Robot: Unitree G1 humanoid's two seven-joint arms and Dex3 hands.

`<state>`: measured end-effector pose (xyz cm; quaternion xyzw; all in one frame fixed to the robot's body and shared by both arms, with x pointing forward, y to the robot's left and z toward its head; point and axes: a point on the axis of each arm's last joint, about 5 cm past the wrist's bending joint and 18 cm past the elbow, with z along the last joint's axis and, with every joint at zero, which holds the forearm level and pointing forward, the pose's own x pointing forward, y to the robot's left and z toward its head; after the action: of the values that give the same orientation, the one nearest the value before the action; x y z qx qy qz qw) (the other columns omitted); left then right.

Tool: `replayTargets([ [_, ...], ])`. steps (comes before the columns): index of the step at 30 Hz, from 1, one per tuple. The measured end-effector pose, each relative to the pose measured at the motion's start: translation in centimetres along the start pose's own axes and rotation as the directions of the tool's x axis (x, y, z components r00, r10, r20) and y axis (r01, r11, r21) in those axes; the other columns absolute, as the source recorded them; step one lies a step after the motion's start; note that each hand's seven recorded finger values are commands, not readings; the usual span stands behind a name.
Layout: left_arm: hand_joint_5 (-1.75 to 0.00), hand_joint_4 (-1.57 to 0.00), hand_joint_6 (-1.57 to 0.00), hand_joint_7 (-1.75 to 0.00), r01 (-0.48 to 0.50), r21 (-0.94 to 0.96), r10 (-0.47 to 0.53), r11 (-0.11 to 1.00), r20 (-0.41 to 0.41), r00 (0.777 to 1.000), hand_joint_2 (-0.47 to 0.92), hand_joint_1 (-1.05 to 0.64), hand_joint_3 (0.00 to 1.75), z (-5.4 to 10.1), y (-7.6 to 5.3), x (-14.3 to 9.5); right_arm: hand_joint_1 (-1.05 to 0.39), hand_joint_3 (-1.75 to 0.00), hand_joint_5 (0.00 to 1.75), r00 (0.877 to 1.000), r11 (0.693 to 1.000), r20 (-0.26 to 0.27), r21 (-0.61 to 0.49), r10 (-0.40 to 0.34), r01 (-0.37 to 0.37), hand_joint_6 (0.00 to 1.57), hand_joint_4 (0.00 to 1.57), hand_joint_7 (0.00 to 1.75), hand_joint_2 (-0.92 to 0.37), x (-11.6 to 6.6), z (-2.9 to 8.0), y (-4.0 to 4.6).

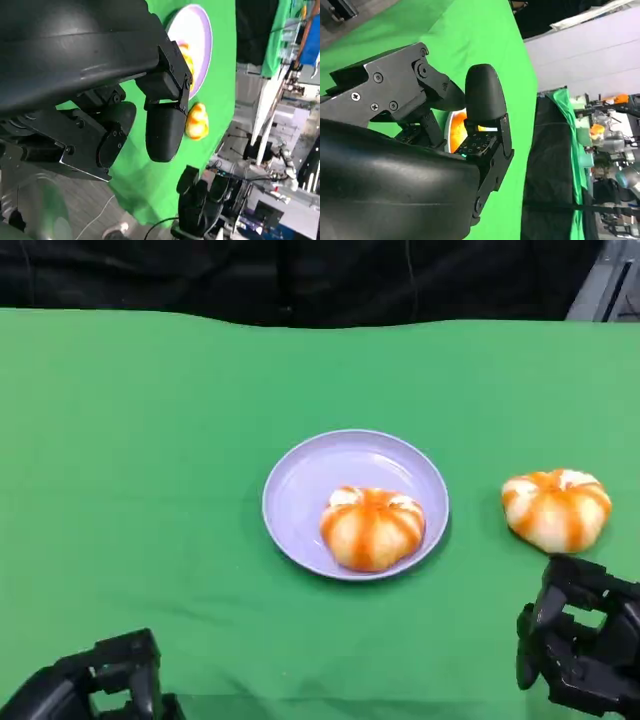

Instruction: Grasp the bread from the table and place it into the plate.

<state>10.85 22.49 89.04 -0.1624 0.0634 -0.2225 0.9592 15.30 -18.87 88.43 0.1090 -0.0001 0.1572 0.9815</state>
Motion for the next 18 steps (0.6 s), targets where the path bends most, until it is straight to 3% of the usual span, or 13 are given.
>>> replayTargets([
  [18,-1.75,-0.99,-0.78,-1.75,-0.021,-0.019,0.021,1.000,-0.002,1.000,0.69,0.16,1.39,0.61,-0.42,0.77,-0.13,-0.97,1.72,1.000,1.000,0.007,-0.001,0.002,-0.002,0.83,0.90,1.50,-0.63,0.00,0.12,0.10],
])
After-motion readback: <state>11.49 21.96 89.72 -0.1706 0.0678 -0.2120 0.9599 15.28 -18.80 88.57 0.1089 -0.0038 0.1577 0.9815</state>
